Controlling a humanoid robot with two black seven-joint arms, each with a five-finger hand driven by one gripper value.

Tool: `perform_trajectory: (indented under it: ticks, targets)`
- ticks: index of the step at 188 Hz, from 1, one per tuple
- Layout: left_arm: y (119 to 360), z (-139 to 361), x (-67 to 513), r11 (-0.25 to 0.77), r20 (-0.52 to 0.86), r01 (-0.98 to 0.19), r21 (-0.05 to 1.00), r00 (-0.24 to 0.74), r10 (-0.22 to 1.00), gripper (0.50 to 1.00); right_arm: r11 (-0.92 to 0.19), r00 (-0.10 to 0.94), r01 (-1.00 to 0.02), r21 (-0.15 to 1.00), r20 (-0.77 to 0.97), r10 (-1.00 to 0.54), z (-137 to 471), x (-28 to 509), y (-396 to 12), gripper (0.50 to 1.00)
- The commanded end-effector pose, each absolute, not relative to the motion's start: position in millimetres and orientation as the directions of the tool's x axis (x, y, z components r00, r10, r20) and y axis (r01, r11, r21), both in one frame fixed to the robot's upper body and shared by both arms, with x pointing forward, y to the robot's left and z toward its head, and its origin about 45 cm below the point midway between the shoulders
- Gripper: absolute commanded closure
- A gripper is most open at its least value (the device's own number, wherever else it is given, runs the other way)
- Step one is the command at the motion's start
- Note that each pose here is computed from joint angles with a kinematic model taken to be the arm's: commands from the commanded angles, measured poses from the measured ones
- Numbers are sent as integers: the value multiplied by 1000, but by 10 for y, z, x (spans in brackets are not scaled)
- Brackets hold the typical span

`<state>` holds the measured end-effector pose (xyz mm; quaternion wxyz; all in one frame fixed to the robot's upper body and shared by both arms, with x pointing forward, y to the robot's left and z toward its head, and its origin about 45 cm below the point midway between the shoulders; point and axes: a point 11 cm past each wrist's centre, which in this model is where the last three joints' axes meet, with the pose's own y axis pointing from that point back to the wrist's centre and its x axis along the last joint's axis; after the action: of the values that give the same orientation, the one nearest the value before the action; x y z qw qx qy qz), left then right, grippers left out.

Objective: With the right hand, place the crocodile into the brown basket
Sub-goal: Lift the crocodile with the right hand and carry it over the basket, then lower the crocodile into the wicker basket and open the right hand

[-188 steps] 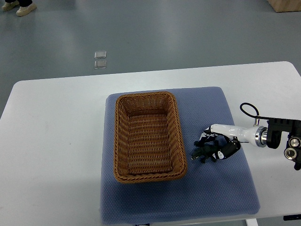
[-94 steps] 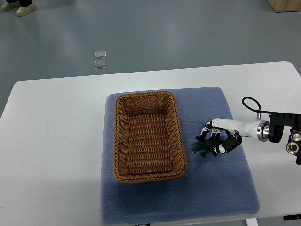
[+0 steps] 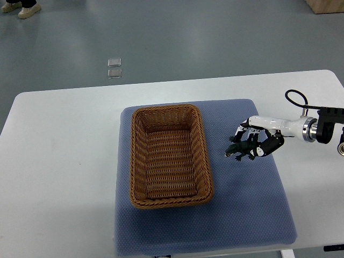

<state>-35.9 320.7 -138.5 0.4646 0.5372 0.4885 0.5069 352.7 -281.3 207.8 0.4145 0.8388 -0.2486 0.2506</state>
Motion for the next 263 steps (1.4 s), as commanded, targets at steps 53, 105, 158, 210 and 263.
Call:
perform_trajectory:
  ticks: [53,105,158,210,263]
  targets:
    - [3206,-1385,-359,-91,91,54,994,10,996,500,-576,704,-642,506,687,-181,2669,3856,-2595,1000]
    - [3185,-1386,-359,-85,85,54,995,11,996,500,-638,694,-613,466,704,-152,2912,4053,-2146,1000]
    - [3180,-1386,-350,-84,83,53,995,13,996,500,-698,734,-538,473,670,-112,2677,4107,-1524,1000]
    - [3180,-1386,-349,-84,83,52,995,12,996,500,-715,772,-493,496,629,-96,2332,4088,-1112,1000]
    - [3180,-1386,-349,-84,83,52,995,12,996,500,-711,795,-481,514,598,-105,2075,4015,-1014,1000]
